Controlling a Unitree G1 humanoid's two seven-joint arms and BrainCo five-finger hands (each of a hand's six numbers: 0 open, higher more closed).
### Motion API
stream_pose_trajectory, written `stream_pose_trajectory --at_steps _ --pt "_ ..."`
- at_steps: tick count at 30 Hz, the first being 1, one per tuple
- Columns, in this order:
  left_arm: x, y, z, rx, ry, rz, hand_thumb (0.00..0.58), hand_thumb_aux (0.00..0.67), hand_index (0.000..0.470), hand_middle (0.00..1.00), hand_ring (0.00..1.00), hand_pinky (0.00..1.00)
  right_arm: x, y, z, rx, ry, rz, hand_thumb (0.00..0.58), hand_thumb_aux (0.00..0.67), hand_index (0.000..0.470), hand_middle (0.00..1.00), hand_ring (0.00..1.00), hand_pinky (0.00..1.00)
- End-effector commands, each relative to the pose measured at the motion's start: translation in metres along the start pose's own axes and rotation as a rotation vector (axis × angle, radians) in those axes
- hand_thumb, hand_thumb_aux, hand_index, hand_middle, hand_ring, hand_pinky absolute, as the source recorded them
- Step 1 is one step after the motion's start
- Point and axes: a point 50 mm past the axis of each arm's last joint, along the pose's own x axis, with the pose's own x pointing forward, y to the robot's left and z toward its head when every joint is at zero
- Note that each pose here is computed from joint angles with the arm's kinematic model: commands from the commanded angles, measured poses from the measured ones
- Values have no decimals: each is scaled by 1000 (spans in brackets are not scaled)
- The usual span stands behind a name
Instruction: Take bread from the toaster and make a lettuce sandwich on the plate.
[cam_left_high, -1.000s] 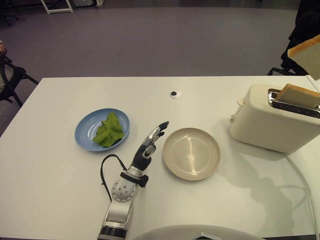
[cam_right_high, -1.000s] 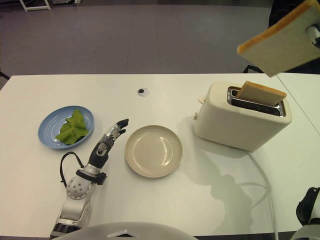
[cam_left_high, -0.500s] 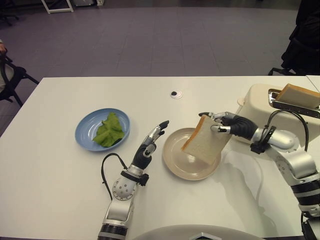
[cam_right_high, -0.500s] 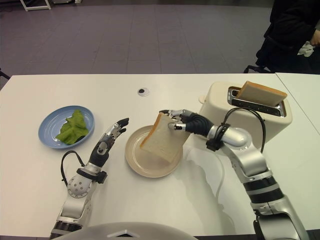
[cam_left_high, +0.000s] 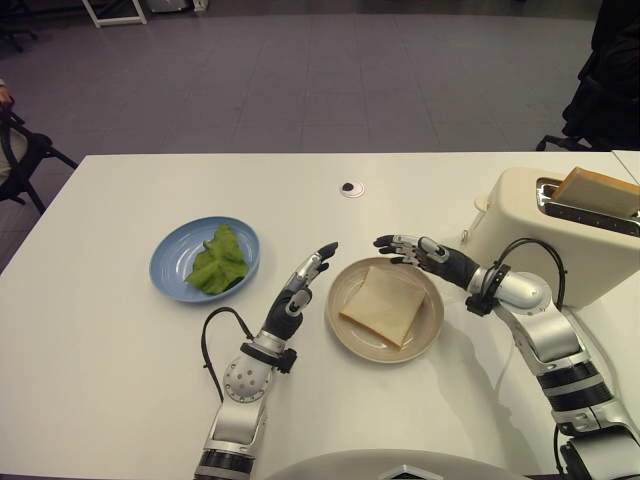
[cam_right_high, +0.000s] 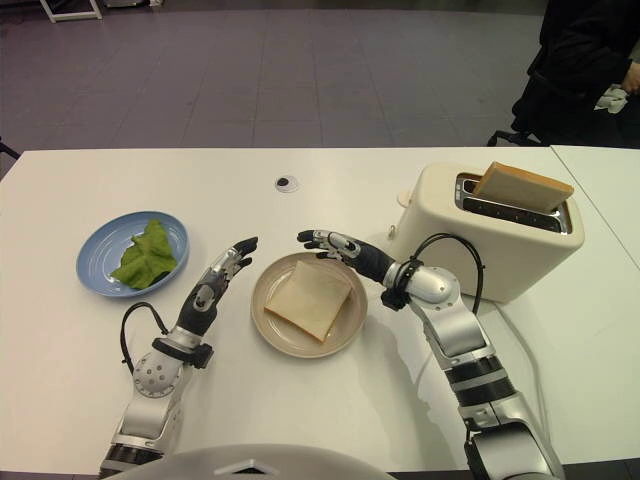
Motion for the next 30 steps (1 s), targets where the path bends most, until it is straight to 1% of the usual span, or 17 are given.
stream_pose_trajectory --at_steps 1,5,7,8,10,11,15,19,20,21,22,24,26,27,28,29,30 --pt "-2 12 6 22 -23 49 0 0 0 0 0 0 -3 -5 7 -26 -35 -46 0 0 0 0 0 0" --pt "1 50 28 205 -51 148 0 0 0 0 0 0 -10 -7 21 -49 -128 -82 0 0 0 0 0 0" --pt "6 86 38 477 4 179 0 0 0 0 0 0 -18 -5 31 -55 -209 -92 0 0 0 0 0 0" --pt "9 109 38 705 70 177 0 0 0 0 0 0 -22 -5 34 -59 -242 -108 0 0 0 0 0 0" --pt "10 146 31 1014 205 177 0 0 0 0 0 0 -29 -6 36 -55 -273 -138 0 0 0 0 0 0" --pt "8 159 24 1100 273 171 0 0 0 0 0 0 -30 -6 35 -50 -274 -147 0 0 0 0 0 0" --pt "-5 194 -1 1295 475 171 0 0 0 0 0 0 -32 -3 30 -37 -275 -148 0 0 0 0 0 0" --pt "-14 199 -29 1379 588 108 0 0 0 0 0 0 -33 -2 28 -30 -279 -145 0 0 0 0 0 0" --pt "-16 196 -36 1378 602 86 45 26 18 0 0 0 -34 -2 27 -29 -279 -146 0 0 0 0 0 0" --pt "-17 193 -42 1368 612 63 112 68 48 0 0 0 -34 -1 27 -28 -280 -147 0 0 0 0 0 0" --pt "-17 190 -47 1358 616 47 216 139 98 0 0 0 -34 -1 27 -28 -280 -146 0 0 0 0 0 0" --pt "-17 185 -55 1343 619 24 237 155 109 0 0 0 -35 -1 27 -29 -282 -144 0 0 0 0 0 0" --pt "-17 184 -58 1336 623 13 227 147 103 0 0 0 -35 0 27 -30 -285 -142 0 0 0 0 0 0" --pt "-17 183 -59 1335 624 10 248 163 114 0 0 0 -35 0 27 -30 -286 -142 0 0 0 0 0 0" --pt "-19 183 -61 1335 629 3 241 158 111 0 0 0 -35 0 27 -30 -286 -142 0 0 0 0 0 0" --pt "-20 183 -62 1336 633 -3 265 176 123 0 0 0 -35 0 27 -30 -287 -142 0 0 0 0 0 0" --pt "-20 183 -63 1339 632 -6 408 305 214 0 0 0 -35 0 27 -30 -287 -142 0 0 0 0 0 0"
